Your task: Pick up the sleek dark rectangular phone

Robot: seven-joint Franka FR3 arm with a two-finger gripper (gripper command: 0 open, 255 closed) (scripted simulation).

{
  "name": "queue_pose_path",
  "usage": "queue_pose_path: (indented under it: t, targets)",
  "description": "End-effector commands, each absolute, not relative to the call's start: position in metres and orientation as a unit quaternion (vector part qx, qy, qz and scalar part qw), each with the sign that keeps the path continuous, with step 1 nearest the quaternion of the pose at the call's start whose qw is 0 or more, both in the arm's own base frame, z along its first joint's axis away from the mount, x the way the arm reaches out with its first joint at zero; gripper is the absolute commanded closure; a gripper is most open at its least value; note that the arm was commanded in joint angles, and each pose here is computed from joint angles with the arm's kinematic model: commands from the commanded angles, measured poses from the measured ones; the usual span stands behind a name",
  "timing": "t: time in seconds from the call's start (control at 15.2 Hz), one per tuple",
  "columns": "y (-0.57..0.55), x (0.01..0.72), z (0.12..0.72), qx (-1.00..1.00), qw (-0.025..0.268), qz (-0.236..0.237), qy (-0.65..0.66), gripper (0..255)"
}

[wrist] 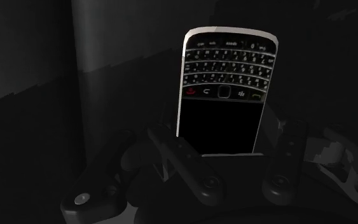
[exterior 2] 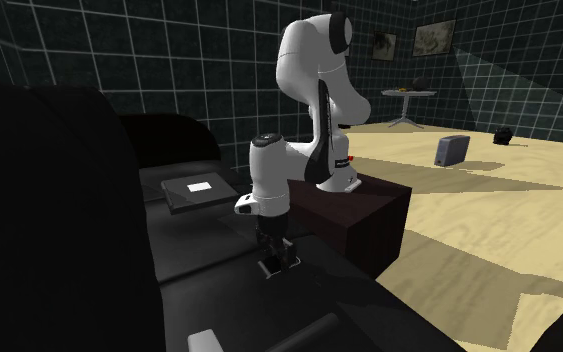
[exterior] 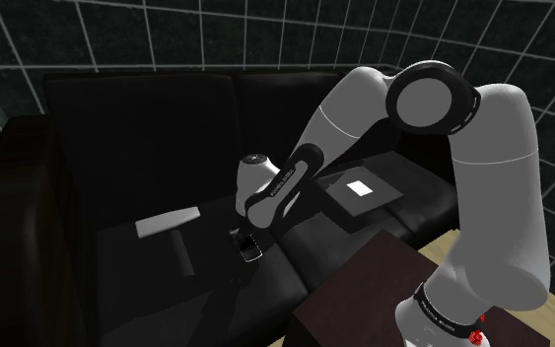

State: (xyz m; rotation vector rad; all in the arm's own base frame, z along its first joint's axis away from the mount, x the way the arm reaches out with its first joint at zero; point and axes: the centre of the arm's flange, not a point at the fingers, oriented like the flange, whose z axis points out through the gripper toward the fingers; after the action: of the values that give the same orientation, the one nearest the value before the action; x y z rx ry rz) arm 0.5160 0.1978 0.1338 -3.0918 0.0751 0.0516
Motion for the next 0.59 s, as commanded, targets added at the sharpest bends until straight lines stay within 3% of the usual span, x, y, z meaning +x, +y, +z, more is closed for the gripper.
queue_pose_path:
  t: [0.0,0.53]
  targets:
    - [0.197,0.516,0.133,-0.999,0.024,0.018,0.024,255]
    - [0.197,0.516,0.175,-0.999,0.024,0.018,0.024,255]
